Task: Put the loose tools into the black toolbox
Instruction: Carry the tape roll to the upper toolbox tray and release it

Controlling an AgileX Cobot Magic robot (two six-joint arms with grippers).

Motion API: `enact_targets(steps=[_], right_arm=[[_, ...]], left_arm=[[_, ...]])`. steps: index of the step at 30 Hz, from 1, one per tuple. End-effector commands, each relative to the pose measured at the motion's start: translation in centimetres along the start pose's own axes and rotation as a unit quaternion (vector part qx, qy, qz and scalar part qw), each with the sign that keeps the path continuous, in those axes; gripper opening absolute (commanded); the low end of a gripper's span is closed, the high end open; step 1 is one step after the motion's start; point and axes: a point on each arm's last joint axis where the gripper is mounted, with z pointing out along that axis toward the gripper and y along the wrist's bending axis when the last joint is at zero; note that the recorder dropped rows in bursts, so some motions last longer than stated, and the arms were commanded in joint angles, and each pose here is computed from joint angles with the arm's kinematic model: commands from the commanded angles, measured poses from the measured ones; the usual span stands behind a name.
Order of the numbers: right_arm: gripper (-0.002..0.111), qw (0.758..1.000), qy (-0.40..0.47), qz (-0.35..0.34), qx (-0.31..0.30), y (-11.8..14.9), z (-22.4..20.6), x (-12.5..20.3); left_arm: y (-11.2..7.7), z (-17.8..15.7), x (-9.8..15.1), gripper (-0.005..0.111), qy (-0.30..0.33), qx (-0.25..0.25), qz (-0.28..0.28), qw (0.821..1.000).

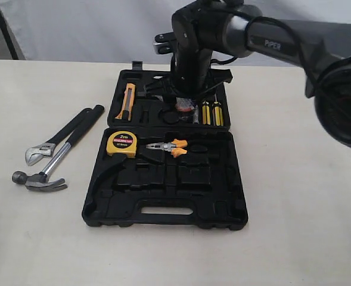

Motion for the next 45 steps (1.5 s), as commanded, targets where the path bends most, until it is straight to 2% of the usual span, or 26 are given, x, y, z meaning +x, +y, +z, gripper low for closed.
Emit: enact_targets(steps=[1,5,11,17,22,25,33,37,40,42,43,45], right_arm=[[0.001,1.000,-0.004,0.018,-0.009,-0.3,1.4,-1.3],[0.003,0.999,-0.007,0.034,-0.020,-0.2,2.5,-1.9],[0.023,0.998,0.004,0.046,-0.043,0.5,3.6,-1.9],[0.034,0.997,0.028,0.041,-0.050,0.7,4.6,-1.3],[0.057,0.997,0.034,0.041,-0.048,0.7,4.9,-1.1],[0.065,0.997,0.029,0.041,-0.050,0.7,4.6,-1.3],[0.066,0.998,0.012,0.042,-0.053,0.6,3.2,-1.9],[0.065,0.998,-0.005,0.030,-0.054,0.1,0.9,-2.8],[0.065,0.998,-0.013,-0.008,-0.059,-0.1,-0.9,-3.5],[0.057,0.998,-0.001,-0.013,-0.056,-0.1,0.1,-3.2],[0.047,0.998,0.011,-0.014,-0.053,0.0,1.3,-2.8],[0.037,0.998,0.027,-0.016,-0.050,0.2,2.9,-2.3]], left_arm=[[0.0,-0.1,0.2,0.001,-0.003,0.007,-0.011,1.000],[0.0,-0.1,0.2,0.001,-0.003,0.007,-0.011,1.000],[0.0,-0.1,0.2,0.001,-0.003,0.007,-0.011,1.000],[0.0,-0.1,0.2,0.001,-0.003,0.007,-0.011,1.000],[0.0,-0.1,0.2,0.001,-0.003,0.007,-0.011,1.000],[0.0,-0.1,0.2,0.001,-0.003,0.007,-0.011,1.000],[0.0,-0.1,0.2,0.001,-0.003,0.007,-0.011,1.000],[0.0,-0.1,0.2,0.001,-0.003,0.007,-0.011,1.000],[0.0,-0.1,0.2,0.001,-0.003,0.007,-0.011,1.000],[0.0,-0.1,0.2,0.001,-0.003,0.007,-0.011,1.000],[0.0,-0.1,0.2,0.001,-0.003,0.007,-0.011,1.000],[0.0,-0.1,0.2,0.001,-0.003,0.007,-0.011,1.000]])
